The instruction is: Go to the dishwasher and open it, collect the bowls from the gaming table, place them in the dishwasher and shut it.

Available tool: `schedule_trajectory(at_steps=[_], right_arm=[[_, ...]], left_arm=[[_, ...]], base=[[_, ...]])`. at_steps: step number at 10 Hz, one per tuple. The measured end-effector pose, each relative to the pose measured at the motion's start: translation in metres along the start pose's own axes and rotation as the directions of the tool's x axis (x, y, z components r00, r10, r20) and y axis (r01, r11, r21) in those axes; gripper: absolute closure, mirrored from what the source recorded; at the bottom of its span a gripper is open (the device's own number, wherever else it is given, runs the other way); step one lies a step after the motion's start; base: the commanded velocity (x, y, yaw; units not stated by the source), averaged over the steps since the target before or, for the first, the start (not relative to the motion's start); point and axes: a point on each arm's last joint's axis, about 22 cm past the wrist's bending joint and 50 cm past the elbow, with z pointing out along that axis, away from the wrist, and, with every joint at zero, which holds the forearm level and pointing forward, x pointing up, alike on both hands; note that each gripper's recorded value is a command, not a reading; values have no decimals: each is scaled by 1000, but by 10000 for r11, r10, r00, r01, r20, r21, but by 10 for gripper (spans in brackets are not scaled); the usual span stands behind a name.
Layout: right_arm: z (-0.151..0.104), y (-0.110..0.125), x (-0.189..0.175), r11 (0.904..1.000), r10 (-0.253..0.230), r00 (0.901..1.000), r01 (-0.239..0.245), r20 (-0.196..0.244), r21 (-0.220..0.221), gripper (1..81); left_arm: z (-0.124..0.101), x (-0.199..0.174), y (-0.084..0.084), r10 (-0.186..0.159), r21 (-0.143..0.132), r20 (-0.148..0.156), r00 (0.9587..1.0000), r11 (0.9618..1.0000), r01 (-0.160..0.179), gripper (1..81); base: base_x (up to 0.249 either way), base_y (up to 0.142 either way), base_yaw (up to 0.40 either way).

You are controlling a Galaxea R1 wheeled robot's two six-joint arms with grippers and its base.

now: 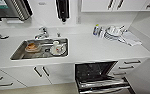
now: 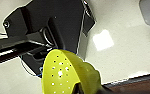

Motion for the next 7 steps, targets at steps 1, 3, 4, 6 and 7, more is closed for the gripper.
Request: schedule_trajectory(at_steps=[1, 3, 4, 6, 7], right_arm=[[-1, -4, -3, 9999, 96, 9998, -97, 179, 38, 811], [-2, -6, -15, 9995, 326, 9975, -324, 620, -33, 811], [-3, -4, -22, 9990, 433, 9953, -423, 866, -135, 811], [-5, -3, -32, 9978, 646, 9898, -618, 1267, -258, 811], [-5, -4, -34, 9974, 697, 9881, -665, 1373, -282, 811]], left_arm=[[10, 20, 15, -15, -337, -89, 10000, 9994, 12, 811], [36, 51, 41, -7, -885, 94, 10000, 9961, 16, 811], [45, 71, 45, 135, -984, 244, 9996, 9951, -110, 811], [60, 114, 50, 516, -1113, 579, 9970, 9928, -449, 811], [65, 133, 61, 807, -1261, 789, 9936, 9895, -704, 811]], base=[[0, 0, 0], [0, 0, 0], [0, 0, 0], [0, 0, 0], [0, 0, 0]])
